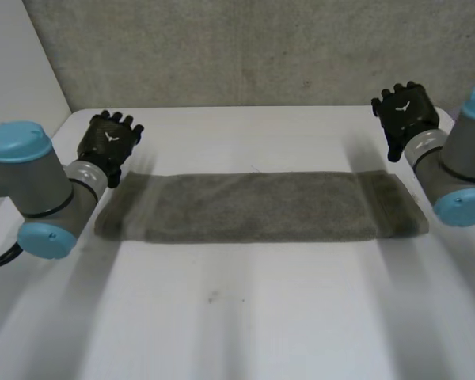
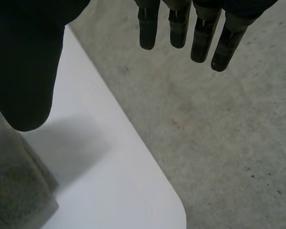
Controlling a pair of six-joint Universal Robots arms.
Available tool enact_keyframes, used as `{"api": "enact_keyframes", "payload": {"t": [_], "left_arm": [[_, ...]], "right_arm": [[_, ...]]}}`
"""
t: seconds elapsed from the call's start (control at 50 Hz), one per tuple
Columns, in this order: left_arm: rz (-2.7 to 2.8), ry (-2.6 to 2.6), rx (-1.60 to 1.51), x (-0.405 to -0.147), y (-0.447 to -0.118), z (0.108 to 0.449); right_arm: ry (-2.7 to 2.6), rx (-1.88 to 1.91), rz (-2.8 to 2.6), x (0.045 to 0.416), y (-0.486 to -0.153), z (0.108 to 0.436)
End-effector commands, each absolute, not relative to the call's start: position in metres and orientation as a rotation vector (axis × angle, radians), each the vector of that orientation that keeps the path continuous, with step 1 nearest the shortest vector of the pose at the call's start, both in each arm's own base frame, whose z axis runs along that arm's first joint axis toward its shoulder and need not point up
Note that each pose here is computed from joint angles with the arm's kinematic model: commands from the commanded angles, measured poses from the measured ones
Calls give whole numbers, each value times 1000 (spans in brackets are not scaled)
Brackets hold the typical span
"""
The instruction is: Fold the towel.
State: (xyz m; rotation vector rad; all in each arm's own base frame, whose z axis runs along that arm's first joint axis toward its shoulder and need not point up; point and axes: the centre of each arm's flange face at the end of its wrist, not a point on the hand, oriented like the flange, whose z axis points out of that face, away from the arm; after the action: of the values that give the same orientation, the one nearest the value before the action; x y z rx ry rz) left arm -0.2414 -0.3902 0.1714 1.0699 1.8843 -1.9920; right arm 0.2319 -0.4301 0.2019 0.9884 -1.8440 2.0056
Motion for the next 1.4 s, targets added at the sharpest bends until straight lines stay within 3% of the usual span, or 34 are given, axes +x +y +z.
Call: {"api": "enact_keyframes", "payload": {"t": [0.02, 0.1, 0.26, 0.58, 0.84, 1.14, 1.26, 1.3, 1.32, 1.36, 1.38, 1.4], "left_arm": [[-2001, 1894, 1047, -231, -359, 198], [-2006, 1972, 1017, -224, -336, 203], [-2059, 2161, 850, -208, -313, 205], [-2114, 2376, 744, -198, -306, 202], [-2103, 2389, 750, -198, -303, 199], [-2129, 2360, 740, -196, -299, 209], [-2141, 2347, 740, -196, -295, 213], [-2146, 2339, 735, -195, -295, 215], [-2146, 2339, 735, -195, -295, 215], [-2154, 2330, 733, -195, -294, 217], [-2154, 2330, 733, -195, -294, 217], [-2156, 2328, 733, -195, -294, 218]], "right_arm": [[-2027, 1103, 2033, 226, -380, 225], [-2283, 1100, 1845, 192, -365, 210], [-2491, 1049, 1684, 159, -354, 173], [-2501, 1063, 1723, 143, -368, 124], [-2413, 1023, 1696, 134, -385, 117], [-2069, 801, 1500, 29, -419, 163], [-1993, 803, 1632, 53, -423, 197], [-1943, 849, 1790, 99, -417, 225], [-1943, 849, 1791, 99, -417, 225], [-1915, 962, 1934, 157, -403, 238], [-1915, 962, 1935, 157, -403, 238], [-1896, 1046, 2003, 190, -392, 242]]}}
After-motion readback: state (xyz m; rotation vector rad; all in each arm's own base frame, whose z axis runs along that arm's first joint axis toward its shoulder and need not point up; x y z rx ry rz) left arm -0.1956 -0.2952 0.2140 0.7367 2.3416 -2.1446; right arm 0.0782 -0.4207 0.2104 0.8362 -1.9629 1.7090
